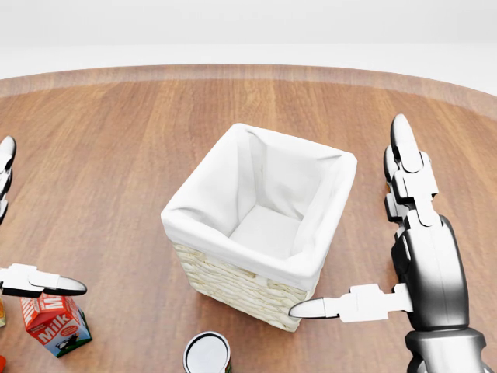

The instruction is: Pick the milk and place it in the basket.

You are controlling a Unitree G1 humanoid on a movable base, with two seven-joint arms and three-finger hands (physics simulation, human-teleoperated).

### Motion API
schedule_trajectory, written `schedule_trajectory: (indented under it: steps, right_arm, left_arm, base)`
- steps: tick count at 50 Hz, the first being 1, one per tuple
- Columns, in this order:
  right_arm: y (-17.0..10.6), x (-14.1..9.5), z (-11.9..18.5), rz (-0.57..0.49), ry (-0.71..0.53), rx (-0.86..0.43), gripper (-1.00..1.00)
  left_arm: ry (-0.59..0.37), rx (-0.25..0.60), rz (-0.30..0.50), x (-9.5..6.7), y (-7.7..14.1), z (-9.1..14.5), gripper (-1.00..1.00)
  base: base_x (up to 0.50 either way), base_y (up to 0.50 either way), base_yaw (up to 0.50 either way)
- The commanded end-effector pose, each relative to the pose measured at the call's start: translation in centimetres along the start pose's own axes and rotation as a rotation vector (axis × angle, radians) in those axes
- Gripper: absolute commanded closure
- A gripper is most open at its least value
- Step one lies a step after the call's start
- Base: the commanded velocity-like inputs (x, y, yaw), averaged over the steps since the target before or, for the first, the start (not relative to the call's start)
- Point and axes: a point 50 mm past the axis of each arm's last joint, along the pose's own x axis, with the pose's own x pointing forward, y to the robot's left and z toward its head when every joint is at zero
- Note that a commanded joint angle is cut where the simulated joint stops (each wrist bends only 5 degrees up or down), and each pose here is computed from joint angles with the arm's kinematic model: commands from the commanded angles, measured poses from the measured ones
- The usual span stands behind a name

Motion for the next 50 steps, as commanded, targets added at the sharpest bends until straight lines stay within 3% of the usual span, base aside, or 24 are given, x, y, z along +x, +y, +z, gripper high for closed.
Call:
schedule_trajectory:
  steps: [1, 6, 16, 28, 50]
  right_arm:
    - [0.0, 0.0, -0.1, -0.002, 0.004, 0.000, -1.00]
    - [-0.2, 0.0, 0.0, -0.006, 0.000, -0.003, -1.00]
    - [-0.3, 0.1, 0.2, -0.011, -0.011, -0.003, -1.00]
    - [-0.3, 0.1, 0.3, -0.013, -0.015, -0.005, -1.00]
    - [-0.1, 0.1, 0.0, -0.013, 0.002, -0.017, -1.00]
  left_arm:
    - [0.050, 0.008, 0.001, 1.7, 0.3, -1.0, -1.00]
    - [0.077, 0.031, 0.005, 2.1, 0.4, -1.5, -1.00]
    - [-0.037, 0.059, -0.044, -0.3, 0.9, 1.0, -1.00]
    - [-0.067, 0.051, -0.068, -1.8, 1.6, 2.9, -1.00]
    - [-0.012, 0.065, -0.071, 0.0, 0.8, 0.5, -1.00]
  base:
    - [0.00, 0.00, 0.00]
    - [0.00, 0.00, 0.00]
    - [0.00, 0.00, 0.00]
    - [0.00, 0.00, 0.00]
    - [0.00, 0.00, 0.00]
